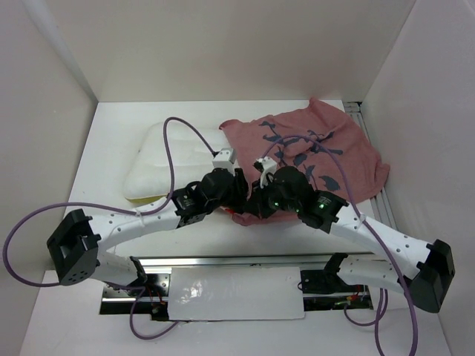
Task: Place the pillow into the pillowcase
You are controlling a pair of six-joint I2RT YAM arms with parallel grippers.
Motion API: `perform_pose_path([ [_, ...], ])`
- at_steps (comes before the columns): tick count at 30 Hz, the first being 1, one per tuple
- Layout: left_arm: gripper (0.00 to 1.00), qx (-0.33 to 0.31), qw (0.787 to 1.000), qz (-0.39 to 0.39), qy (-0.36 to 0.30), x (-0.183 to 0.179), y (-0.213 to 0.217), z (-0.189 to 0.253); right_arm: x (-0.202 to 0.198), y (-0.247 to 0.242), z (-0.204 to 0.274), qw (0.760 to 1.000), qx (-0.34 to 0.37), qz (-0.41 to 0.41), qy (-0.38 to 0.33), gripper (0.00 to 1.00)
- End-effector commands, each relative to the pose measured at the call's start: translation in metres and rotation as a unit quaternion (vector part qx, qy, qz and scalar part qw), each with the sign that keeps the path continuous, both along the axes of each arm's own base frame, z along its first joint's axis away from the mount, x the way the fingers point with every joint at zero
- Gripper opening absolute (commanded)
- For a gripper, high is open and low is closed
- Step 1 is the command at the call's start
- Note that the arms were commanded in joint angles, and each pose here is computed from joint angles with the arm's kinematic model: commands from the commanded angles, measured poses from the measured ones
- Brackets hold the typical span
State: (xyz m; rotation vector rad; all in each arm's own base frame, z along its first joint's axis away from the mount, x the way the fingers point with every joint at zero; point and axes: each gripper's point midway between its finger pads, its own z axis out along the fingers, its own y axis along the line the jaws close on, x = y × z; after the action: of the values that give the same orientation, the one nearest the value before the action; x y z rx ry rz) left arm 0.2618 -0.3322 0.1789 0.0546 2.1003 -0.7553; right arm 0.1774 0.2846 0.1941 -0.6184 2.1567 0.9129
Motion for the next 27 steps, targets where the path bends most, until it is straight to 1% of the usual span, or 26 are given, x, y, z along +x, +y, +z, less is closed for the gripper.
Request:
perform_pose_path([
  [1, 0.53, -0.044, 0.999, -0.023, -0.012, 0.001, -0.021, 0.038, 0.01, 0.002, 0.023, 0.998, 0.054, -0.002, -0.02, 0.0],
  [2, 0.6, -0.024, 0.999, -0.019, 0.012, -0.005, -0.014, 0.02, 0.014, -0.001, 0.016, 0.999, 0.045, -0.009, -0.012, 0.0],
  [3, 0.71, 0.004, 0.999, -0.02, 0.041, -0.014, -0.003, 0.002, 0.021, -0.008, 0.009, 0.999, 0.032, -0.022, -0.006, 0.0],
  [4, 0.77, 0.01, 0.999, -0.013, 0.048, -0.019, 0.006, 0.0, 0.024, -0.011, 0.001, 0.999, 0.024, -0.028, 0.001, 0.0],
  [5, 0.85, 0.026, 0.997, -0.009, 0.066, -0.027, 0.018, -0.015, 0.025, -0.013, -0.006, 1.0, 0.014, -0.027, 0.008, 0.0],
  [6, 0.9, 0.057, 0.995, 0.0, 0.082, -0.035, 0.034, -0.028, 0.028, -0.017, -0.01, 0.999, 0.01, -0.034, 0.011, 0.0],
  [7, 0.99, 0.066, 0.993, 0.005, 0.096, -0.042, 0.044, -0.032, 0.028, -0.015, -0.015, 0.999, 0.006, -0.03, 0.019, 0.0],
  [9, 1.0, 0.076, 0.991, 0.045, 0.102, -0.049, 0.071, -0.032, 0.03, -0.016, -0.023, 0.999, -0.005, -0.025, 0.022, 0.0],
  [10, 1.0, 0.101, 0.987, 0.054, 0.112, -0.056, 0.087, -0.036, 0.029, -0.017, -0.025, 0.999, -0.009, -0.025, 0.026, 0.0],
  [13, 1.0, 0.129, 0.984, 0.094, 0.077, -0.053, 0.123, -0.018, 0.03, -0.012, -0.024, 1.0, -0.011, -0.01, 0.024, 0.0],
  [14, 1.0, 0.156, 0.983, 0.087, 0.05, -0.052, 0.135, -0.011, 0.029, -0.011, -0.028, 0.999, -0.014, -0.006, 0.031, 0.0],
  [17, 1.0, 0.201, 0.978, 0.053, 0.015, -0.05, 0.144, -0.012, 0.026, -0.007, -0.032, 0.999, -0.021, 0.006, 0.038, 0.0],
  [18, 1.0, 0.231, 0.972, 0.04, -0.009, -0.045, 0.148, -0.02, 0.028, -0.006, -0.029, 0.999, -0.018, 0.006, 0.035, 0.0],
  [19, 1.0, 0.239, 0.97, 0.049, -0.019, -0.041, 0.151, -0.021, 0.028, -0.006, -0.029, 0.999, -0.018, 0.006, 0.035, 0.0],
  [20, 1.0, 0.242, 0.968, 0.066, -0.028, -0.034, 0.157, -0.02, 0.028, -0.006, -0.029, 0.999, -0.018, 0.006, 0.035, 0.0],
  [21, 1.0, 0.241, 0.968, 0.047, -0.052, -0.023, 0.152, -0.02, 0.026, -0.004, -0.031, 0.999, -0.019, 0.01, 0.04, 0.0],
  [23, 1.0, 0.246, 0.966, -0.006, -0.074, -0.017, 0.142, -0.024, 0.024, -0.002, -0.027, 0.999, -0.018, 0.015, 0.039, 0.0],
  [24, 1.0, 0.263, 0.961, -0.02, -0.08, -0.012, 0.144, -0.03, 0.026, -0.001, -0.024, 0.999, -0.017, 0.017, 0.033, 0.0],
  [25, 1.0, 0.266, 0.96, -0.015, -0.081, -0.006, 0.146, -0.034, 0.026, -0.001, -0.024, 0.999, -0.017, 0.017, 0.032, 0.0],
  [26, 1.0, 0.26, 0.962, 0.008, -0.083, 0.006, 0.152, -0.032, 0.024, 0.001, -0.026, 0.999, -0.02, 0.022, 0.036, 0.0],
  [27, 1.0, 0.249, 0.966, -0.004, -0.075, 0.01, 0.148, -0.037, 0.024, 0.001, -0.026, 0.999, -0.02, 0.022, 0.036, 0.0],
])
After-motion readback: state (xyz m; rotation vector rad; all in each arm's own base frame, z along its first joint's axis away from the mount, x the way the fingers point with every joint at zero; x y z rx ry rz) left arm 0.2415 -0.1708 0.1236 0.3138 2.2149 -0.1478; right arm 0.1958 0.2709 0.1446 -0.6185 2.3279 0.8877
